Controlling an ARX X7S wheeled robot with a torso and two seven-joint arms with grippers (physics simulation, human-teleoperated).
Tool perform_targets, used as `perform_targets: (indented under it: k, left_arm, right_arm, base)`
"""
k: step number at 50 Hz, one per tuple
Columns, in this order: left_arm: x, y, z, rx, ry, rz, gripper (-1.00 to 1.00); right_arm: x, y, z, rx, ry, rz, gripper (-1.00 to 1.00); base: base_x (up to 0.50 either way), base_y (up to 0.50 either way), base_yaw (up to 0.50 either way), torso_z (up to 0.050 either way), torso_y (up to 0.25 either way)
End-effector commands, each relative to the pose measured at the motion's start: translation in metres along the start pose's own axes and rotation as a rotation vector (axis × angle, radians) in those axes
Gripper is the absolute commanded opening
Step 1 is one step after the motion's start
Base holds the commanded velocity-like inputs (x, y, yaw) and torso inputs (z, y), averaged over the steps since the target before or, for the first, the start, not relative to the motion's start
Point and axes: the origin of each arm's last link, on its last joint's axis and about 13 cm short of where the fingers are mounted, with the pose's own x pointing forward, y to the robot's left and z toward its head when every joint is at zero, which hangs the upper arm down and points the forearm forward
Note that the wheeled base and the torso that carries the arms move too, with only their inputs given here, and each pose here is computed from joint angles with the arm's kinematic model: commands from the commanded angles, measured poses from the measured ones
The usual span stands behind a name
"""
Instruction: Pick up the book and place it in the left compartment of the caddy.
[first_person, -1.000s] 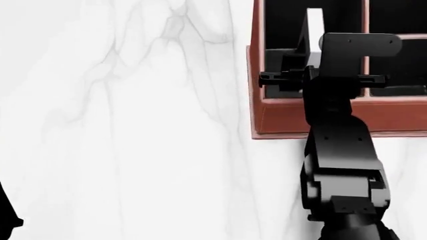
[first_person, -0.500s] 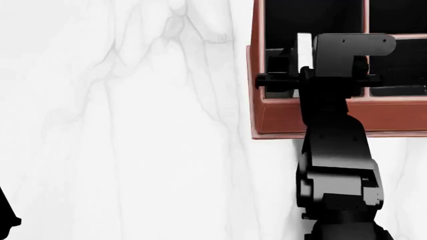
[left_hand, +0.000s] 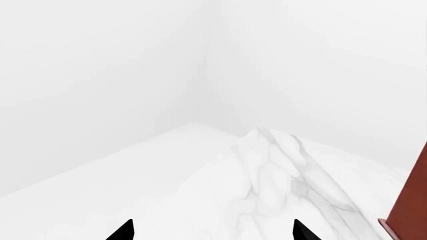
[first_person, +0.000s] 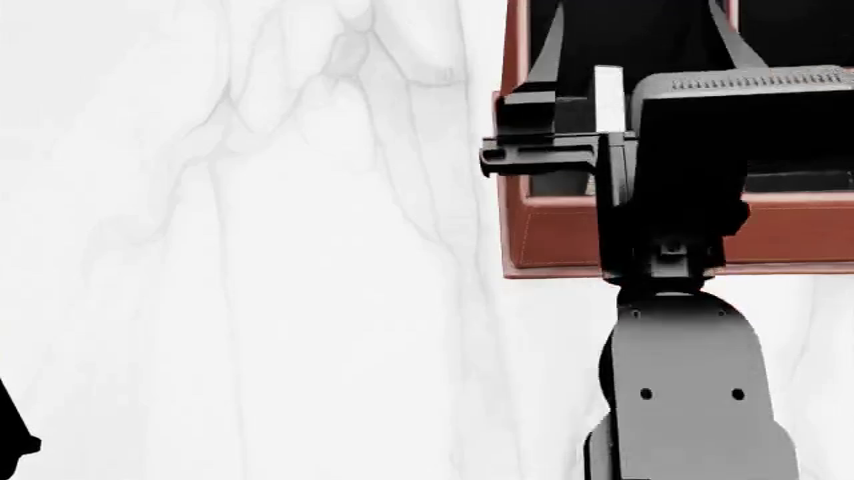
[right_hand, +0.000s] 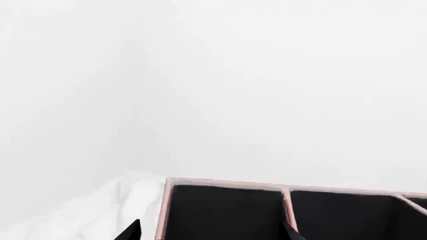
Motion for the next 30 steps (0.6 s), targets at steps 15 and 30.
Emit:
perform_targets:
  k: [15,30]
  left_arm:
    - [0.002,-0.001,0.002,0.005,-0.006,-0.004,1.00]
    - [0.002,-0.001,0.002,0.003,-0.008,-0.002,1.00]
  right_arm:
    - [-0.092,-0.004,0.092,-0.113,-0.297,-0.035,1.00]
    - [-0.090,-0.003,0.093,-0.118,-0.301,-0.027,1.00]
  base:
    - [0.00,0.00,0.00,0.000,0.000]
    - [0.00,0.00,0.00,0.000,0.000]
